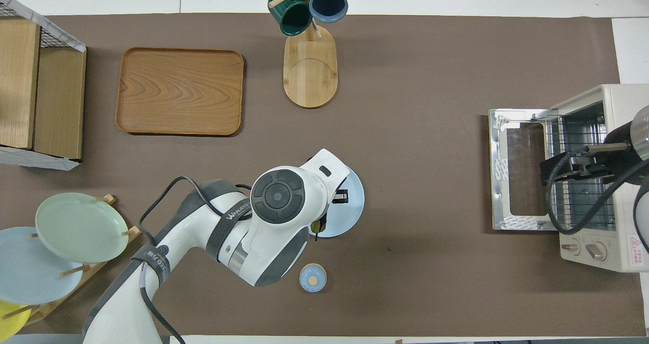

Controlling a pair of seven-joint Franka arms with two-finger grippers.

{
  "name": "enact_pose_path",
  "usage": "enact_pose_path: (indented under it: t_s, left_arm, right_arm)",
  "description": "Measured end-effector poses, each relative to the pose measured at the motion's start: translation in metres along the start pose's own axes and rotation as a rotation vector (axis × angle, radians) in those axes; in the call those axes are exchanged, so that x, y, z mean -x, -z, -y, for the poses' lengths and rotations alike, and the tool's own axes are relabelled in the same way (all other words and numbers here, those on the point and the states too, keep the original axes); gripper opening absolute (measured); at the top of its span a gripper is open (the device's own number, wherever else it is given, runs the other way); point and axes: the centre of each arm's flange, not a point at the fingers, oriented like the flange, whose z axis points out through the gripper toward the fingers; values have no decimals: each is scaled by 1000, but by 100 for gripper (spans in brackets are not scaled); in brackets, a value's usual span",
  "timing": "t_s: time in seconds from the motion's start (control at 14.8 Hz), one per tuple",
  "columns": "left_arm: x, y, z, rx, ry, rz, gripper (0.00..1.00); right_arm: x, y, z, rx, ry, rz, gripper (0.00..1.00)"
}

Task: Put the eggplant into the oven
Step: 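Carry the eggplant onto the blue plate and open the left gripper, then withdraw the left gripper while the right gripper reaches the eggplant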

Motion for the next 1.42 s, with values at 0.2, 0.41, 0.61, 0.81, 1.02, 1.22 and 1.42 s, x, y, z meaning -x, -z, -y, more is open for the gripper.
enact_pose_path:
  t_s: [0.2,0.41,0.61,0.81,1.02,1.22,1.42]
  left_arm:
    - [6,-1,-6,1,-14,1,25]
    - [3,1,-3,2,-8,-3,53]
    - [-15,27,9,4,24,-11,81]
    - [-68,91,55,5,60,-22,100]
    - [-121,139,139,-4,82,-61,100]
    - [-147,168,229,-32,50,-76,100]
    - [-144,205,291,-47,0,-56,100]
  right_arm:
    - [0,0,0,0,1,0,100]
    - [-1,1,4,1,7,-10,100]
    - [-5,2,8,0,15,-40,100]
    - [-11,3,45,-8,78,-98,100]
    - [-12,-5,126,-4,122,-151,100]
    - [-20,-47,248,-2,89,-191,100]
    - [-31,-127,374,12,81,-217,100]
